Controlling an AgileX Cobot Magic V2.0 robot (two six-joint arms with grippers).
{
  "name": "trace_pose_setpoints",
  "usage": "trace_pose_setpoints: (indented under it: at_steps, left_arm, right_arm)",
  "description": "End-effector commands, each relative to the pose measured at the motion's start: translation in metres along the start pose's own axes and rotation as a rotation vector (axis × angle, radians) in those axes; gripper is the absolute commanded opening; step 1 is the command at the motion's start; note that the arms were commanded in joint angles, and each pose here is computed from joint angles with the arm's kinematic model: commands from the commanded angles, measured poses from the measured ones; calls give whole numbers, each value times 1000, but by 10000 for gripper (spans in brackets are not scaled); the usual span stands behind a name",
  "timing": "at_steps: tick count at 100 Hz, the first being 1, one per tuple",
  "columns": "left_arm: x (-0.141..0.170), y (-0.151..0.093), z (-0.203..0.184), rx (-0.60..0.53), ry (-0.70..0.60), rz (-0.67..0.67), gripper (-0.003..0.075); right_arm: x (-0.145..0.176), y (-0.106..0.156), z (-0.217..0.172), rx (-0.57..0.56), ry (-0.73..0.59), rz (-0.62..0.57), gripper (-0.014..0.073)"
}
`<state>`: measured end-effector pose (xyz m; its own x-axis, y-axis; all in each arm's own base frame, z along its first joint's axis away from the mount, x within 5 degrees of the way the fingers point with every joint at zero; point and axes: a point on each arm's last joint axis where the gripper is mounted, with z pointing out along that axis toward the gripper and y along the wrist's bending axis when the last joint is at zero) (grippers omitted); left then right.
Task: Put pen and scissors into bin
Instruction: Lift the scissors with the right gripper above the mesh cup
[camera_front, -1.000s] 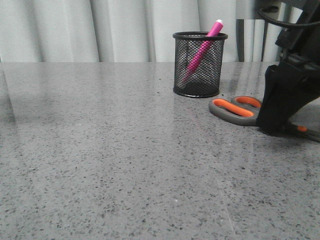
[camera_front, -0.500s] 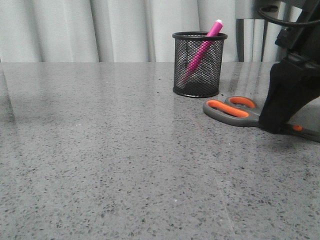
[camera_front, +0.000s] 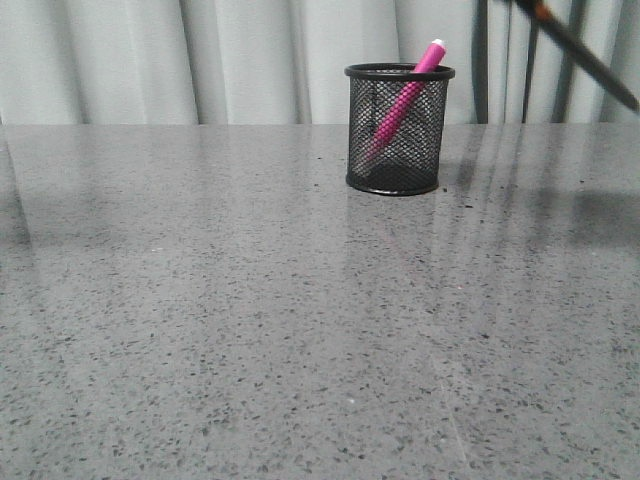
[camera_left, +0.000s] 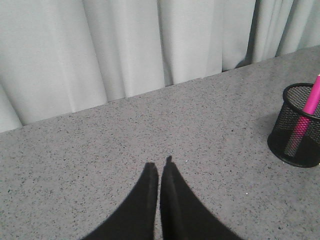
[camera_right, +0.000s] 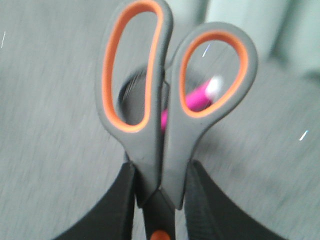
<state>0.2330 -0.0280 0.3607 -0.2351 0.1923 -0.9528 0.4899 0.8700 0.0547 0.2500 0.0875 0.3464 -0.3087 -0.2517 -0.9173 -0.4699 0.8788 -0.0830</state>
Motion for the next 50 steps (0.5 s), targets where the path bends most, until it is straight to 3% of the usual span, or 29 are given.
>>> trace_pose_setpoints:
  at_steps: [1,22,50]
  left_arm:
    - [-15,0,-8,-22,-74,-28,-19]
    - [-15,0,-8,-24,-74,-28,-19]
    - [-15,0,-8,-24,-74,-28,-19]
  right_arm:
    - [-29,-7,-8,141,-242,28,-76]
    - [-44,1,20,259,-420,17,-76]
    - [-69,5,60,268,-517,126,-76]
